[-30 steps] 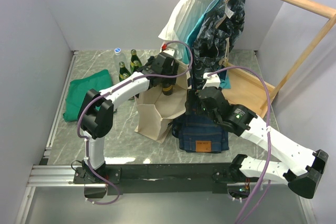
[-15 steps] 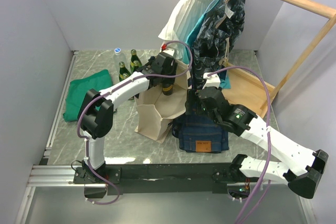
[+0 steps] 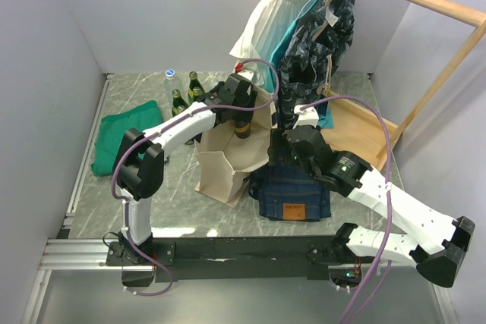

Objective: Take the beverage out of the canvas bag
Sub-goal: Take out the drink from the canvas bag.

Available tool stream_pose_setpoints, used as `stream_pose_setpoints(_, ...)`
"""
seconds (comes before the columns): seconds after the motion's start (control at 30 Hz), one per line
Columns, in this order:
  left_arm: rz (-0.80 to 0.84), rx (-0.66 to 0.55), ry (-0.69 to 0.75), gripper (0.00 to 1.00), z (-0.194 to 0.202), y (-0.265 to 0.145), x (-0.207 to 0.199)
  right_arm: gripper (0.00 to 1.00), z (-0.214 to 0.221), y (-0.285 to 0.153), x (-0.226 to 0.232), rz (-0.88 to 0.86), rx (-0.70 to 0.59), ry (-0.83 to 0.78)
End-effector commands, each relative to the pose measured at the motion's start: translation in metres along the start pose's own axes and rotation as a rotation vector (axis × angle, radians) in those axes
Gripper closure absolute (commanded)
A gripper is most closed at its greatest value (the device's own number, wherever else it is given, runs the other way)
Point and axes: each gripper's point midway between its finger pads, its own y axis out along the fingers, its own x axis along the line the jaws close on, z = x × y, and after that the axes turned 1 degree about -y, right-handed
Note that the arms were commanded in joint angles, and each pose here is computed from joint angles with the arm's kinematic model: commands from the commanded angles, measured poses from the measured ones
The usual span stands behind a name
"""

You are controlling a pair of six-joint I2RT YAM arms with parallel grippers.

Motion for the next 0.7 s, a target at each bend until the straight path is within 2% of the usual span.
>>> stream_pose_setpoints(0.0, 0.065, -0.052, 0.011, 0.99, -0.029, -0.025, -0.014, 0.05, -0.008, 0.002, 0.000, 0.000, -0.028, 0.002)
stream_pose_setpoints(0.67, 0.107, -0.102, 0.075, 0.99, -0.055, -0.074, -0.026, 0.06, -0.007, 0.001, 0.000, -0.003, -0.025, 0.012)
